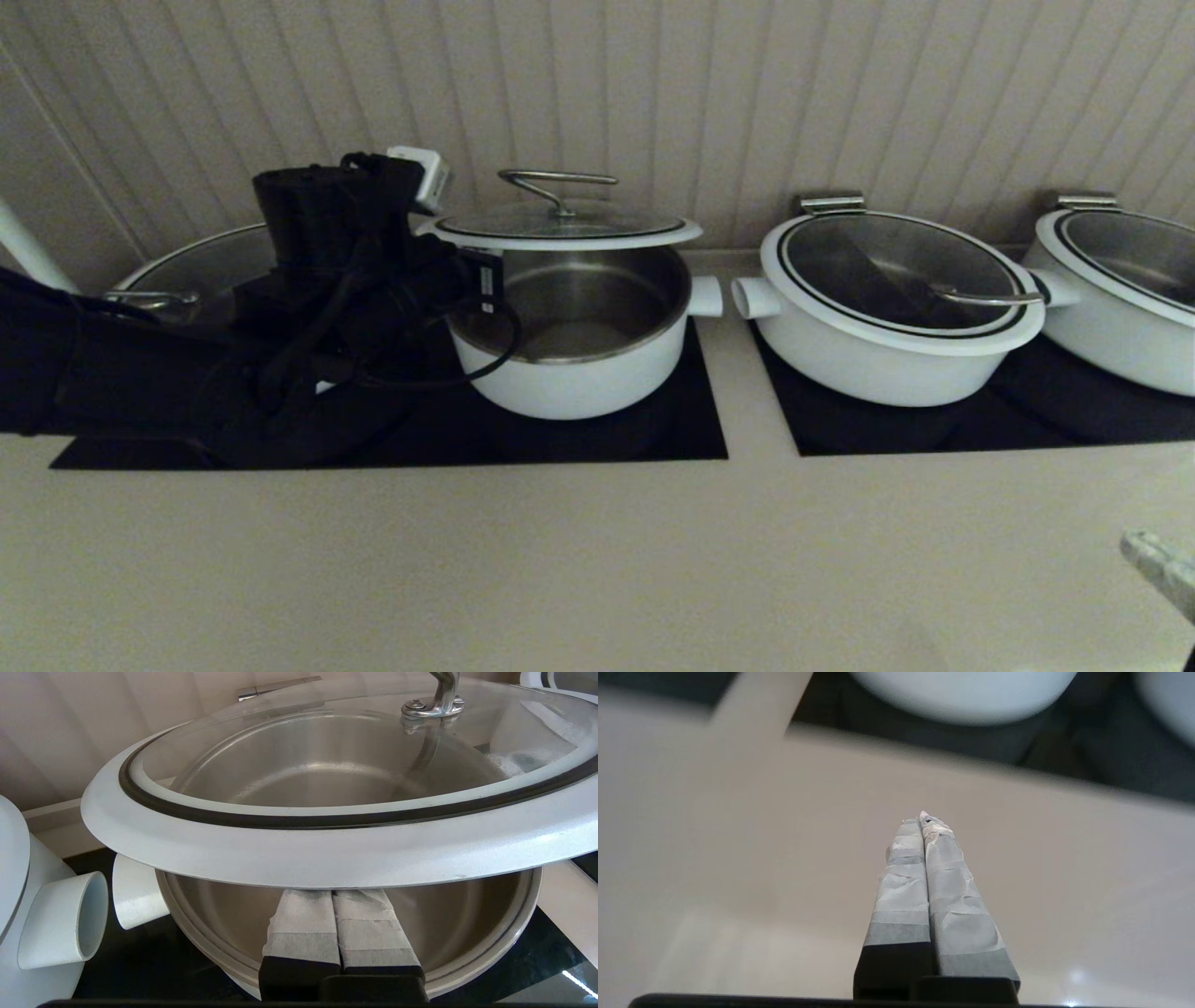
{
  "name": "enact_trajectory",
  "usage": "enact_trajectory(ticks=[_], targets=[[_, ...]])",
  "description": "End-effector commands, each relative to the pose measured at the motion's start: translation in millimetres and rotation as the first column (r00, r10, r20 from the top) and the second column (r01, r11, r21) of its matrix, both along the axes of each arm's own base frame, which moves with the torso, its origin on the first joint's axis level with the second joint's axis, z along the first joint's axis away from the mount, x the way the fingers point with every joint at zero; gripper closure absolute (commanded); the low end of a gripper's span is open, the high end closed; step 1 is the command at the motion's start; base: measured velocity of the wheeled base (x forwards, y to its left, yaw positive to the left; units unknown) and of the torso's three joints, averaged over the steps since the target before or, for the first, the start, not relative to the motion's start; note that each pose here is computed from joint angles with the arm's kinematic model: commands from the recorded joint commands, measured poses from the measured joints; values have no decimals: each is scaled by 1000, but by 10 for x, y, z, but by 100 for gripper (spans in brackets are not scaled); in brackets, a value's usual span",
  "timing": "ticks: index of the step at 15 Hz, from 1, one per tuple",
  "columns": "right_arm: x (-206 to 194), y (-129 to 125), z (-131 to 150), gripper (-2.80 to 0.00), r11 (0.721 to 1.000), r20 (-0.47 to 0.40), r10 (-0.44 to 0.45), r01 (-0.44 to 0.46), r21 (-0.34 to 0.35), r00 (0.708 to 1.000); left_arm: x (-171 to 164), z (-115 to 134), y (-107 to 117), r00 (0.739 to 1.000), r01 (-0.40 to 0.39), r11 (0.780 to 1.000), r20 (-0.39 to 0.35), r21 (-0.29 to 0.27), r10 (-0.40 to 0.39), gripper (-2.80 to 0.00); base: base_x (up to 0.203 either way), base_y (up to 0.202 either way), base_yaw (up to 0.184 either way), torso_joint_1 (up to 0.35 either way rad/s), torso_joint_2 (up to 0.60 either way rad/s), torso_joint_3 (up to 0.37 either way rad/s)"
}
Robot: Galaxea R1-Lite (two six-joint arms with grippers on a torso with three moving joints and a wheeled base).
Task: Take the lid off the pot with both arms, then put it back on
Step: Open the pot lid completely
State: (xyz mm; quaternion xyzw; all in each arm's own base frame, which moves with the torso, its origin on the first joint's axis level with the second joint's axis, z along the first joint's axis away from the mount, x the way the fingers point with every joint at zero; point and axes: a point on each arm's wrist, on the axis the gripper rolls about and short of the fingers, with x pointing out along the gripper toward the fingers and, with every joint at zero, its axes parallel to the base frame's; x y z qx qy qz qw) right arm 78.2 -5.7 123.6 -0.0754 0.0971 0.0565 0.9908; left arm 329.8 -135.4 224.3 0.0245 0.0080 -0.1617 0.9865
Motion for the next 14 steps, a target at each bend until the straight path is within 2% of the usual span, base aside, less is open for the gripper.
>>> enact_trajectory(ticks=[1,4,8,10,11,12,13,14], targets=[[-244,38,-124,0,999,-66,28,-31,-39,997,-2,3,0,1000,1,1000,4,-1,-1,0,0,0,0,0,0,0],[-315,47,-251,0,998,-183,30,-39,-44,983,-2,3,0,1000,0,1000,4,-1,0,0,0,0,0,0,0,0],[-422,56,-401,0,999,-358,9,-22,-31,934,-1,8,0,1000,0,1000,5,-2,0,0,0,0,0,0,0,0],[-432,49,-408,0,999,-384,-28,11,-46,923,-1,5,0,1000,-1,1000,5,-3,1,0,0,0,0,0,0,0],[-440,38,-422,0,996,-400,-79,54,-75,913,-4,14,1,1000,0,1000,7,-3,0,0,0,0,0,0,0,0],[-464,29,-458,0,991,-442,-129,93,-101,888,0,12,-1,1000,0,1000,7,-3,0,0,0,0,0,0,0,0],[-470,31,-458,0,992,-469,-122,90,-91,875,0,10,0,1000,0,1000,7,-3,0,0,0,0,0,0,0,0],[-474,33,-460,0,992,-470,-117,86,-88,875,-3,18,0,1000,1,1000,9,-4,-1,0,0,0,0,0,0,0]])
